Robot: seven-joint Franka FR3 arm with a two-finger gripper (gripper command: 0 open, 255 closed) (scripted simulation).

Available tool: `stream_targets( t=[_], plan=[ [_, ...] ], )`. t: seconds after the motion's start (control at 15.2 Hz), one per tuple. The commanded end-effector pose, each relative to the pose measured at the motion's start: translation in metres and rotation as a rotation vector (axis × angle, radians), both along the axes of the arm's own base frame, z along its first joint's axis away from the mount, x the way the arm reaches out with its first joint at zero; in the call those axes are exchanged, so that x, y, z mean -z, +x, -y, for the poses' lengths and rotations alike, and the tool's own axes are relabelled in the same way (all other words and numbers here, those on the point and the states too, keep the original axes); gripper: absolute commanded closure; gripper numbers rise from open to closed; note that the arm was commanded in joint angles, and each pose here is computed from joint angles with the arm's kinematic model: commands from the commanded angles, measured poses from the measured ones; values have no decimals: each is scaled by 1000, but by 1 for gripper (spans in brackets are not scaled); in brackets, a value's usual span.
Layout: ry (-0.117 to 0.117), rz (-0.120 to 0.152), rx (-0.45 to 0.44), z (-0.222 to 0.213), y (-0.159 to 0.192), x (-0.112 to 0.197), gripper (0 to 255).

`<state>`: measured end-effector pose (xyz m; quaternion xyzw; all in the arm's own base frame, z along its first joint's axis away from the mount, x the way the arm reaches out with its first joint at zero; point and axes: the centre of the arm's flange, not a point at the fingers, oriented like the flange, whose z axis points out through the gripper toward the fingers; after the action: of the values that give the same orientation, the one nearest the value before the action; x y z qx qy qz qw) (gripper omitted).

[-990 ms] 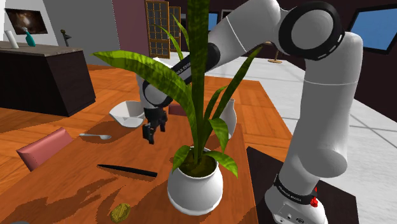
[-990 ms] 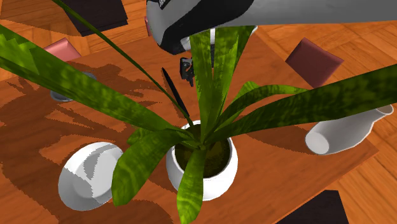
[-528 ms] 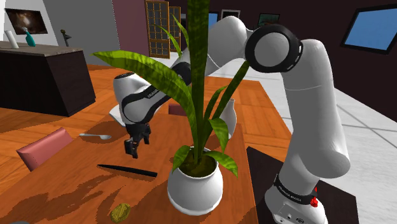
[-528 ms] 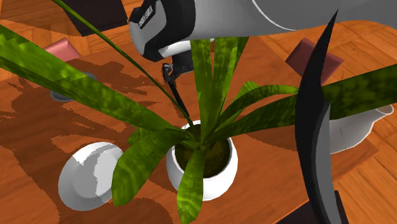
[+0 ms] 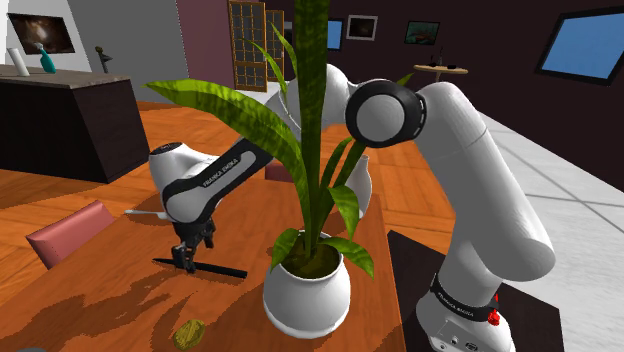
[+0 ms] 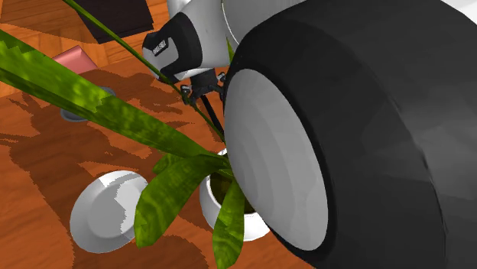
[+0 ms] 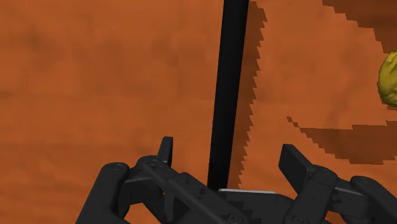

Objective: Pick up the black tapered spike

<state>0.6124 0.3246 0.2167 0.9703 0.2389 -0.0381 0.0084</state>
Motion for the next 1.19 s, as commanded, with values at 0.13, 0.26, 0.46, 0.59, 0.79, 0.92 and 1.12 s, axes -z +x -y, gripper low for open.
stream_targets(
  t=[0.13, 0.26, 0.46, 0.59, 0.79, 0.92, 1.12],
  plan=[
    [0, 0, -2, -1, 1, 23, 0],
    [0, 0, -2, -1, 1, 33, 0],
    [0, 0, -2, -2, 1, 37, 255],
    [0, 0, -2, -1, 0, 37, 255],
    [0, 0, -2, -3, 1, 39, 255],
    [0, 0, -2, 1, 3, 40, 255],
    [0, 0, -2, -1, 1, 31, 255]
  ],
)
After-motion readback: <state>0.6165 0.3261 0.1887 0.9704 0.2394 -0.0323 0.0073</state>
